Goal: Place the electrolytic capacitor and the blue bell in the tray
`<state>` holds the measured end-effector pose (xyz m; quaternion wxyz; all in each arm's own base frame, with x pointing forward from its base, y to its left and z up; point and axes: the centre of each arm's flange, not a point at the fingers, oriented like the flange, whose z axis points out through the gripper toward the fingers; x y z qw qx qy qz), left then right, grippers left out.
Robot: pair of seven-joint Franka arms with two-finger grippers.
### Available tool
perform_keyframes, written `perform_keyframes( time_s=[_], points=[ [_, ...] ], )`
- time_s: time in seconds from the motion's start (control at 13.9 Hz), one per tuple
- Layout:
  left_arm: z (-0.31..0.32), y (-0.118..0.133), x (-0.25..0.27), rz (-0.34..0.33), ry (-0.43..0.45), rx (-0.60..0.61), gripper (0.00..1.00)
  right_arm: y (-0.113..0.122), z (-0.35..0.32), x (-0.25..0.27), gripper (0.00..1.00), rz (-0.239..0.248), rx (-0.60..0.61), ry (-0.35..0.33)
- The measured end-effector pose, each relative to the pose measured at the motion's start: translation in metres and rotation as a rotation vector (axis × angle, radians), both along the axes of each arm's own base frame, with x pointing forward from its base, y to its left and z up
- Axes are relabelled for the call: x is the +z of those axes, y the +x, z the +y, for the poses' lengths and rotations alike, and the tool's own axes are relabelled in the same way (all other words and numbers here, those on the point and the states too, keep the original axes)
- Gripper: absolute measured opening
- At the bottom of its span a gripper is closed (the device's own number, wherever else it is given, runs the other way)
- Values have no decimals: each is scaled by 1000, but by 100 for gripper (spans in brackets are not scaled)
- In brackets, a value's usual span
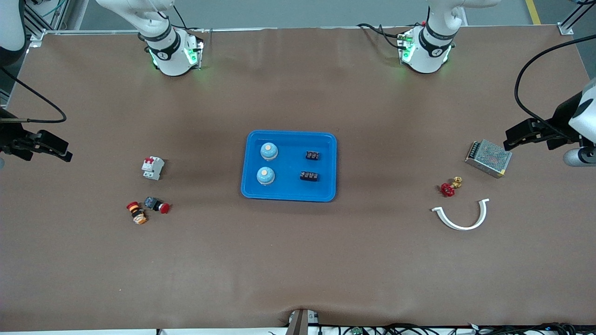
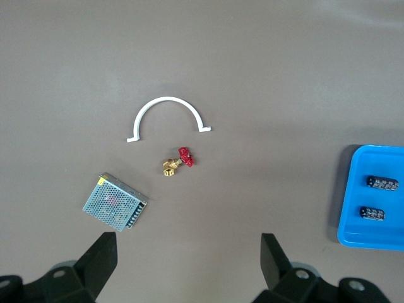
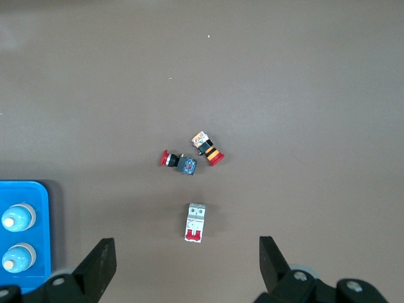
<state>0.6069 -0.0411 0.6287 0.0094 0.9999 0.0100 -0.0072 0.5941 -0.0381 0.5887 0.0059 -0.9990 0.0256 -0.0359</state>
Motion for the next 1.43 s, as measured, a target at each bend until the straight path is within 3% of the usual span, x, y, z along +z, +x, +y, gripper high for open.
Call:
perform_keyframes(
  time_s=[0.36, 0.86, 1.43],
  points=[
    [6, 1, -1, 0, 1, 11, 100, 0, 0, 0, 100, -1, 0, 0],
    [28, 7, 4, -52, -1, 50, 100, 1, -1, 4, 100, -17, -2, -1],
    [28, 6, 5, -58, 7, -8, 100, 2, -1, 5, 100, -25, -2, -2]
  ],
)
